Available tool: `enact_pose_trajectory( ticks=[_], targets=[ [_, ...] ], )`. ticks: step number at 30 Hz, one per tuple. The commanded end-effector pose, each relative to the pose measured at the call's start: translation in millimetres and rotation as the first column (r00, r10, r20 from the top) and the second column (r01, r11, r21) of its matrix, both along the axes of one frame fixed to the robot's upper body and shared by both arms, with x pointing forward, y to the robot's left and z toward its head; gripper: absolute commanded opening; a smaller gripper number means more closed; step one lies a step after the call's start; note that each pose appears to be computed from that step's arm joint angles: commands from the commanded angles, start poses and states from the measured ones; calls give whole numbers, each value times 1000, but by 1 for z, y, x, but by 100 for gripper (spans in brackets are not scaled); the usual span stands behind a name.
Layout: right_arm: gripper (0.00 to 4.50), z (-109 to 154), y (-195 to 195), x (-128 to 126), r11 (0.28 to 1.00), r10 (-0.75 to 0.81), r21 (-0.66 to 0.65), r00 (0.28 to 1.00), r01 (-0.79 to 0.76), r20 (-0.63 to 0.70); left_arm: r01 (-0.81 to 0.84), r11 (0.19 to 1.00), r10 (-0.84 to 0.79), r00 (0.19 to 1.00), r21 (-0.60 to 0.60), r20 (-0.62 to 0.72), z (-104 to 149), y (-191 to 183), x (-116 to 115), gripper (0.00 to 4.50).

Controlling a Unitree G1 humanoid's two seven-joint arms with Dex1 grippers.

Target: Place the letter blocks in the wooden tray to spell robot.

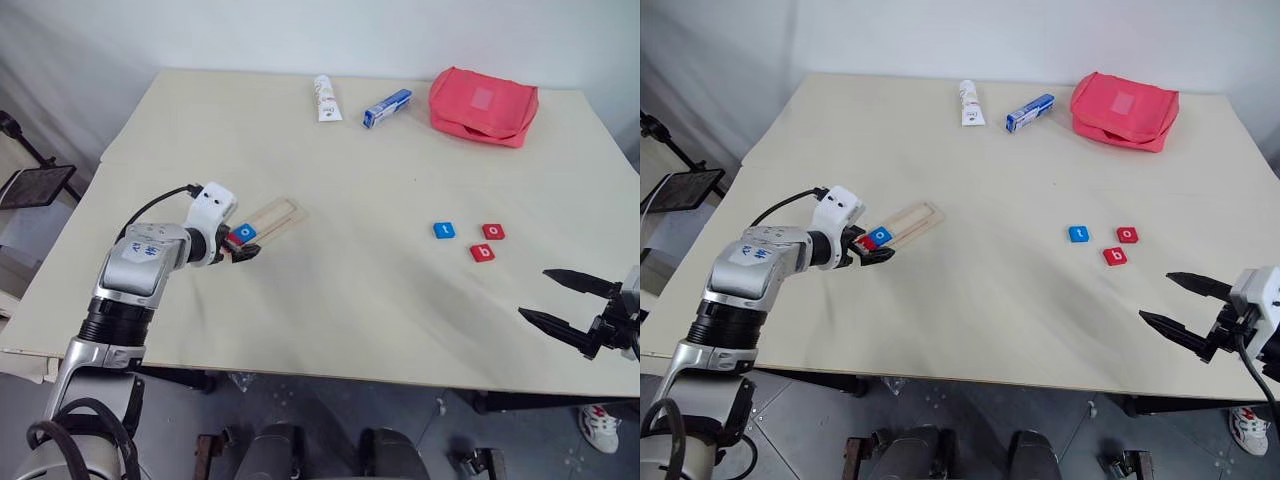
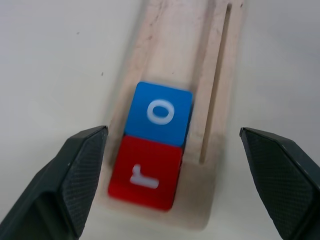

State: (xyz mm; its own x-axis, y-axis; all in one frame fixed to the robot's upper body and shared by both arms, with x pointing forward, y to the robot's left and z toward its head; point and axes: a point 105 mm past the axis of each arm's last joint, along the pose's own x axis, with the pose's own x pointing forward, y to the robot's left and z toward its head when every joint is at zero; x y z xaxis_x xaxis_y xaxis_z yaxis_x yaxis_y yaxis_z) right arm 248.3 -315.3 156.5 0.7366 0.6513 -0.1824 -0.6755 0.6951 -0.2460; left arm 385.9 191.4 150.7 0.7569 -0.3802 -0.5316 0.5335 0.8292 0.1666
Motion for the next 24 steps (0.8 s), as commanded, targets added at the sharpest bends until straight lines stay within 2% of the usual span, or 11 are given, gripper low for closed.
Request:
enact_pose_trajectory(
  ticks=[1, 13, 24],
  targets=[
    [445, 10, -2, 1, 1000, 5, -24, 1000, -5, 23, 29, 999, -31, 999, 45, 41, 20, -1, 0, 450],
    [445, 9, 1, 4, 1000, 4, -26, 1000, -4, 12, 42, 994, -42, 999, 98, -1, 27, 2, 8, 450],
    [445, 8, 0, 3, 1000, -4, -29, 1000, 4, 4, 68, 988, -57, 995, 137, -84, 7, 6, 16, 450]
  ],
)
